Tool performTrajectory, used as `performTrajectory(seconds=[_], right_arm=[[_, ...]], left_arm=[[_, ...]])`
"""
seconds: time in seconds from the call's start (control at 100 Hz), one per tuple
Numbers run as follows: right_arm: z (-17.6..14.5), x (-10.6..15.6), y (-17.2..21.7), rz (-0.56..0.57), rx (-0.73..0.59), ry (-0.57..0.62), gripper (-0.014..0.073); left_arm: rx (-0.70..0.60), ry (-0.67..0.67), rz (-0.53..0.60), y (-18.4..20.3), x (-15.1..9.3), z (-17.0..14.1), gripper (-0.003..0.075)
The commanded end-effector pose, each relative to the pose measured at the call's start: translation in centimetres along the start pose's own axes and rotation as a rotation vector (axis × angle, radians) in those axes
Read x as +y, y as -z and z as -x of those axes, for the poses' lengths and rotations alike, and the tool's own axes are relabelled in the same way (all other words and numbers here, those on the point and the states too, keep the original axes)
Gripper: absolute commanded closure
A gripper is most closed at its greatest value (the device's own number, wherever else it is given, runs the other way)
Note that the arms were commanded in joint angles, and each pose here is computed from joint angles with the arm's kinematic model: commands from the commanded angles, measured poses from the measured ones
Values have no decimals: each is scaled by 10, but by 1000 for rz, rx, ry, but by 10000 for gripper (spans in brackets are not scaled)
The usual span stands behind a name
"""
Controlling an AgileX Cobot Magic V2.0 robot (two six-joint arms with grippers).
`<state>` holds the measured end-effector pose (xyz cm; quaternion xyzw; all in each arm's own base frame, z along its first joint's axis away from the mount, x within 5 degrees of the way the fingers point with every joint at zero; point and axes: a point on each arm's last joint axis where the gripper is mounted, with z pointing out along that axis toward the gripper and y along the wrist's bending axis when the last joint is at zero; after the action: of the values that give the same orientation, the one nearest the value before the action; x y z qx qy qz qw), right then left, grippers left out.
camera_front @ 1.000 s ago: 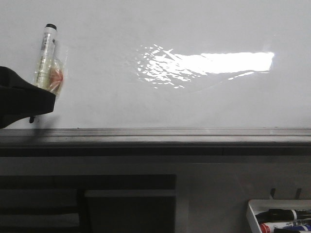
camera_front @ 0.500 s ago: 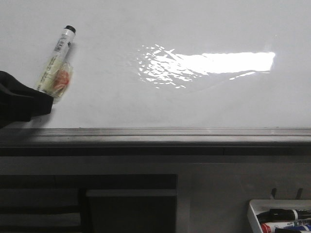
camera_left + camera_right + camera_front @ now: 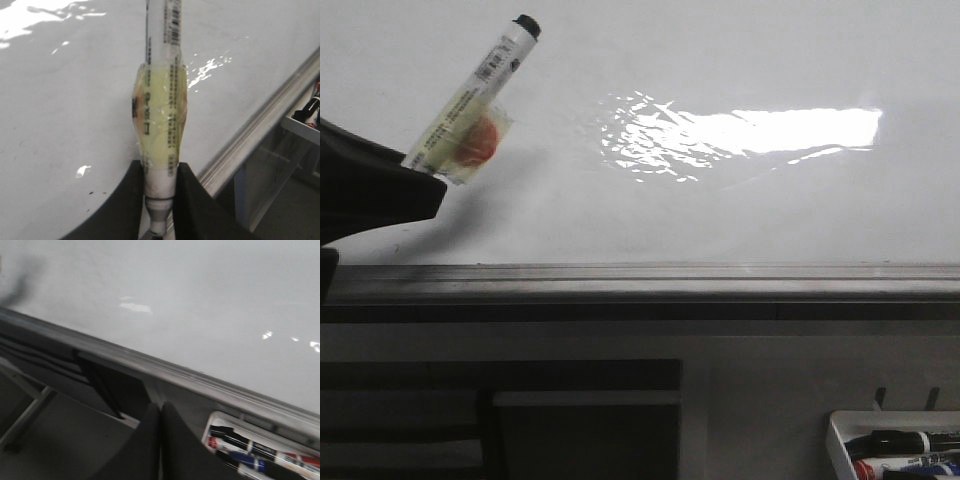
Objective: Write number 5 on whiteboard
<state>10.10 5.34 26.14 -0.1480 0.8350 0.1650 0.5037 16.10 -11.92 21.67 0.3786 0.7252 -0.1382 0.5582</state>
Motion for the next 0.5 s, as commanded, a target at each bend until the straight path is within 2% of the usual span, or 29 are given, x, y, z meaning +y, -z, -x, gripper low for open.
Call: performTrajectory(seconds=[0.0, 0.14, 0.19, 0.28, 0.49], right_arm=[[29, 16, -3, 94, -95, 44, 574], [48, 40, -11, 224, -125, 94, 349], [52, 47, -15, 252, -114, 107, 300], [58, 58, -25, 286, -97, 123, 286], [72, 81, -44, 346, -94, 143, 288]], left_arm=[[-146, -94, -39, 3, -3, 19, 741], [-250, -296, -161, 6, -16, 26, 741], [-277, -349, -197, 7, -20, 27, 741], [-283, -415, -236, 8, -24, 26, 741], [-295, -438, -254, 8, -26, 27, 741]])
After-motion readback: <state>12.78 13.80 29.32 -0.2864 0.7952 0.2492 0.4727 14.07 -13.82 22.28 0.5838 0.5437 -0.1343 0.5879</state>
